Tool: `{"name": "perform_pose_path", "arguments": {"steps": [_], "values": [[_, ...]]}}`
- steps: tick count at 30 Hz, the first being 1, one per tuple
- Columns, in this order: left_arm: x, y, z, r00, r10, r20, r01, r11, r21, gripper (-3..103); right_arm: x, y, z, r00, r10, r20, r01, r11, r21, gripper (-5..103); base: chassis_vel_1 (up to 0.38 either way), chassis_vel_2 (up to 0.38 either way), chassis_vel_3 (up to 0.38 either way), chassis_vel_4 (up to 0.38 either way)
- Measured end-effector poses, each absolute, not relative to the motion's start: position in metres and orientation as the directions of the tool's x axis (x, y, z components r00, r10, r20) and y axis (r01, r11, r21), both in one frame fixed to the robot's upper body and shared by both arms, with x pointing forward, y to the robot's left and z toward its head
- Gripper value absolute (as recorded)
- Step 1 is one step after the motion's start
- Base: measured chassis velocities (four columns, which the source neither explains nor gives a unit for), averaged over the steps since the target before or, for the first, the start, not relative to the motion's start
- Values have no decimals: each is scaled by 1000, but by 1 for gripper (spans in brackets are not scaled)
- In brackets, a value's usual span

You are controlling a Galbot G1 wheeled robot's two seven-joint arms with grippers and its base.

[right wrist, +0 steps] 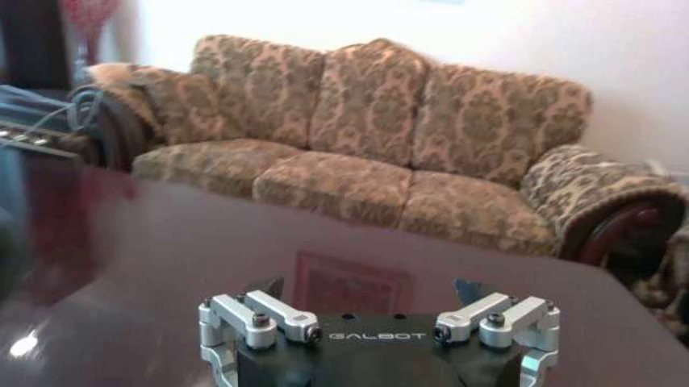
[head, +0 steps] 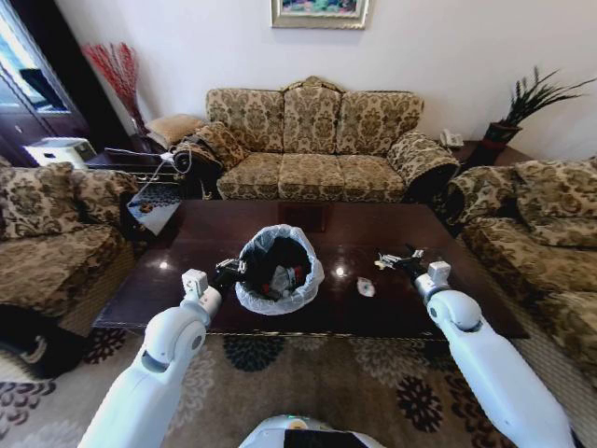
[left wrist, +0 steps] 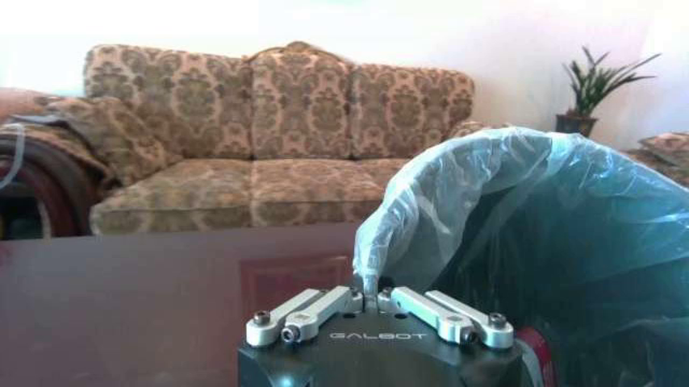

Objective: Move to the front of the table and place the trash on the table into the trash bin.

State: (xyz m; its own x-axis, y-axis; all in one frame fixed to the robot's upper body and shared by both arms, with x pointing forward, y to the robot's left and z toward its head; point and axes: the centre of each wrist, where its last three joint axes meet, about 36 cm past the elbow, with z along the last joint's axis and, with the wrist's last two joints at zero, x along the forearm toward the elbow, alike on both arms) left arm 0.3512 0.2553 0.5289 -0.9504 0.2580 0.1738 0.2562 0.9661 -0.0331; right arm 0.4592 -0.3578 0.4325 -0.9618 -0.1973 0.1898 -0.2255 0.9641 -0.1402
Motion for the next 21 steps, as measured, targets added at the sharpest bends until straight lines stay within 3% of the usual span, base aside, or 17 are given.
{"name": "perform_pose_path", "arguments": {"steps": [5,10,21], "values": [[349,252,529,-949,264,170,261,964,-39,1,442,-335,398,-920,-313,235,-347,931,-117,100,-221,-238,229,235],[342,250,530,-950,265,166,262,964,-38,1,429,-293,356,-862,-405,304,-444,893,-71,100,-62,-57,23,25],[334,248,531,-954,254,157,253,967,-29,1,447,-250,322,-861,-381,335,-416,909,-34,100,41,44,-12,-7]]}}
